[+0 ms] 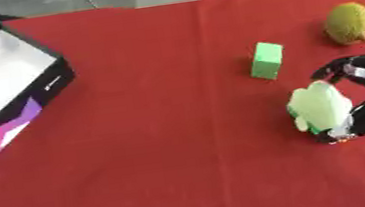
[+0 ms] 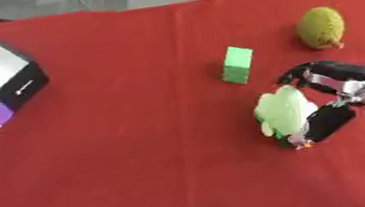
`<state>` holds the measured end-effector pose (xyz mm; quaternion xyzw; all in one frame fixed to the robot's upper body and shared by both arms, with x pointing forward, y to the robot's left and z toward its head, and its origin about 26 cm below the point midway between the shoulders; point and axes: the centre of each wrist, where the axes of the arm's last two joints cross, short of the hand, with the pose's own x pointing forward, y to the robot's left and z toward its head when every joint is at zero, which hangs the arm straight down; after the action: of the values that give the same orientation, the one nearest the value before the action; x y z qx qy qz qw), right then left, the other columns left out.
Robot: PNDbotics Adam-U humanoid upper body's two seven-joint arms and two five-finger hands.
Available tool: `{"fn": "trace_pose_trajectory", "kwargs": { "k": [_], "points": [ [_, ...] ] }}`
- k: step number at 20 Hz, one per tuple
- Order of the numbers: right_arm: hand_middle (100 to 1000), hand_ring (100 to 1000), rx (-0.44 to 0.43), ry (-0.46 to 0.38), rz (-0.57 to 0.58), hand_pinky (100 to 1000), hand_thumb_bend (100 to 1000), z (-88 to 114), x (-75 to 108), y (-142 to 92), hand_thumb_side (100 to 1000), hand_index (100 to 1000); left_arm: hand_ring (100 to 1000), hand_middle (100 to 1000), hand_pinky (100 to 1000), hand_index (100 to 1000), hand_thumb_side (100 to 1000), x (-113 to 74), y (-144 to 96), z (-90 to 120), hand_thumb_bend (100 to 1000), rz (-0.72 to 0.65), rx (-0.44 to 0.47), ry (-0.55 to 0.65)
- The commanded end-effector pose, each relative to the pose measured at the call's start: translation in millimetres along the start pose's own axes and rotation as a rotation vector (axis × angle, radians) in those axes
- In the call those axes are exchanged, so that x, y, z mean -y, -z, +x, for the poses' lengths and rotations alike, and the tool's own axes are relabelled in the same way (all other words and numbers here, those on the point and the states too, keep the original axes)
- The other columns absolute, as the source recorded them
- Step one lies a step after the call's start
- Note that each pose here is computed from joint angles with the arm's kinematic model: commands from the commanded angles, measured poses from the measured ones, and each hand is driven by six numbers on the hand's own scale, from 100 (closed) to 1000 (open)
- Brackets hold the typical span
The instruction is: Pick up the objects with one hand, pass them to the other hand, and then place them into the box on the other side of the table.
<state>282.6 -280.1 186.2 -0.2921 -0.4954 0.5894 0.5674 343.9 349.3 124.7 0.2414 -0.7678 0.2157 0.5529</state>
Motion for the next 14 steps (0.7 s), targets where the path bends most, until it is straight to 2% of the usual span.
{"fn": "trace_pose_trajectory", "kwargs": {
  "k": [1,5,6,7,14],
  "points": [
    [861,857,0.012,-0.038,-0.078,906,681,-0.6,12.4,-5.3,287,888,774,816,728,862,624,-5.2,5.8,10.9,923,0.006,0.039,0.002],
    [858,857,-0.001,-0.039,-0.060,907,681,-3.9,12.2,-7.0,305,887,773,815,728,861,625,-5.1,6.2,11.3,921,0.005,0.042,0.000],
    [858,857,-0.015,-0.042,-0.049,907,669,-4.4,11.2,-7.1,263,886,773,815,728,862,627,-4.8,6.2,11.5,934,0.004,0.043,-0.001],
    [858,857,-0.030,-0.045,-0.040,907,679,-4.6,10.2,-7.1,306,886,773,815,728,861,626,-4.4,6.1,11.6,920,0.003,0.043,-0.001],
    [845,843,-0.094,-0.056,0.002,899,678,-3.3,4.2,-4.8,311,878,772,814,727,861,626,-3.9,6.0,13.6,919,-0.005,0.051,-0.002]
  ]
}}
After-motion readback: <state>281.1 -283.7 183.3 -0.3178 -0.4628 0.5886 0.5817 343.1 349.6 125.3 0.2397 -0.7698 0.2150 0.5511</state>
